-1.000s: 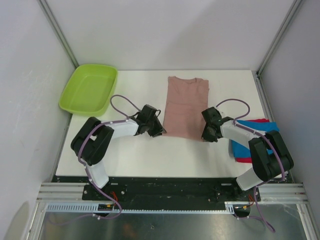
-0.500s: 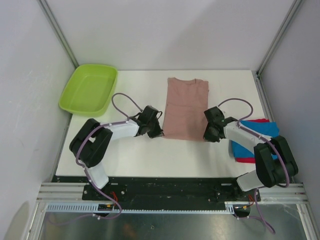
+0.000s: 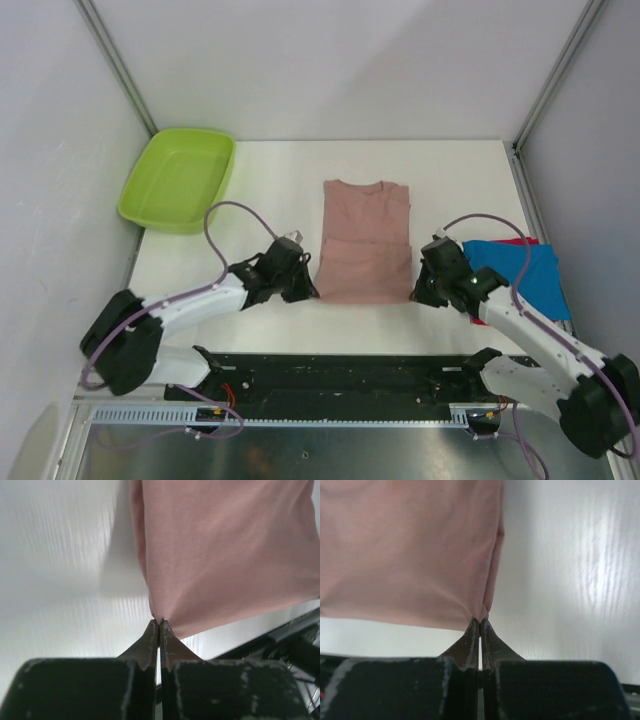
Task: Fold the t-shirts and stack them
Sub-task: Grab one side of the 2/3 rectangular tshirt with both arms
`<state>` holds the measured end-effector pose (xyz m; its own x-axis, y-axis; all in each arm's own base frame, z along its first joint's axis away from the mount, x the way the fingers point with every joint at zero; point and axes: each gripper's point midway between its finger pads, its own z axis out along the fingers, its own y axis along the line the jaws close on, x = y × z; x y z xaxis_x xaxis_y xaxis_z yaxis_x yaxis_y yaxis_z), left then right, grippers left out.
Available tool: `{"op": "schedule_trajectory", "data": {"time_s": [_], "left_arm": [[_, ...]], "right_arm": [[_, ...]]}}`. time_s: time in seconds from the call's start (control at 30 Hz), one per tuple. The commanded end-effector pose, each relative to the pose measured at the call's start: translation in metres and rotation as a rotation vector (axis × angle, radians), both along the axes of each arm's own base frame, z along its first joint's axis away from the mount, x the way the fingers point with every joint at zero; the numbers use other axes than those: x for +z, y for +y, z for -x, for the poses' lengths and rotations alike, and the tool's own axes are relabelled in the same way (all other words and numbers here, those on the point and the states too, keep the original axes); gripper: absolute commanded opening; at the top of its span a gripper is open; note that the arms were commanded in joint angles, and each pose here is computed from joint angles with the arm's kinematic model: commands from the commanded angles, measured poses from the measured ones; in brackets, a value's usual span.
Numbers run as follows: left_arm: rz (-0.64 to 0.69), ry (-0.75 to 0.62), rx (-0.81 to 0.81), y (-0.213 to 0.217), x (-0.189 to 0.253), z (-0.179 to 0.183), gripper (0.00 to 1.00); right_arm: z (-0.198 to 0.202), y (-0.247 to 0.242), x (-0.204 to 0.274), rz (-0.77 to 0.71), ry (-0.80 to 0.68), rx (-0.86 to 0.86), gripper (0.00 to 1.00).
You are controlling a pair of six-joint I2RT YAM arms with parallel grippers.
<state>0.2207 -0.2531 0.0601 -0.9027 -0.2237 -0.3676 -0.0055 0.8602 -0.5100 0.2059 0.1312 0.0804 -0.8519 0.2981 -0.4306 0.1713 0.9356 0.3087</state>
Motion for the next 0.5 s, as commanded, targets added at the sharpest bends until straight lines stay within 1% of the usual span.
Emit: {"op": "schedule_trajectory", "data": {"time_s": [0.0,0.13,0.27,0.37,0.47], "left_arm": [[-0.039,-0.025,-0.060,0.017,0.004,0.035,0.00],[-0.016,-0.040,-0.045,0.027,0.011,0.047,0.00],[0.011,-0.070,-0.039,0.025,0.026,0.045,0.00],[0.012,-0.120,-0.013,0.021,0.043,0.029,0.00],[0.027,-0.160,0.022,0.015,0.065,0.004,0.00]], "right_arm": [[0.034,0.005,0.014,-0.015,-0.007,0.020,0.00],[0.042,0.003,0.020,-0.024,-0.019,-0.004,0.00],[0.038,0.003,0.031,-0.035,-0.058,-0.024,0.00],[0.021,0.001,0.052,-0.020,-0.116,-0.047,0.00],[-0.005,-0.002,0.075,0.003,-0.166,-0.082,0.00]]}}
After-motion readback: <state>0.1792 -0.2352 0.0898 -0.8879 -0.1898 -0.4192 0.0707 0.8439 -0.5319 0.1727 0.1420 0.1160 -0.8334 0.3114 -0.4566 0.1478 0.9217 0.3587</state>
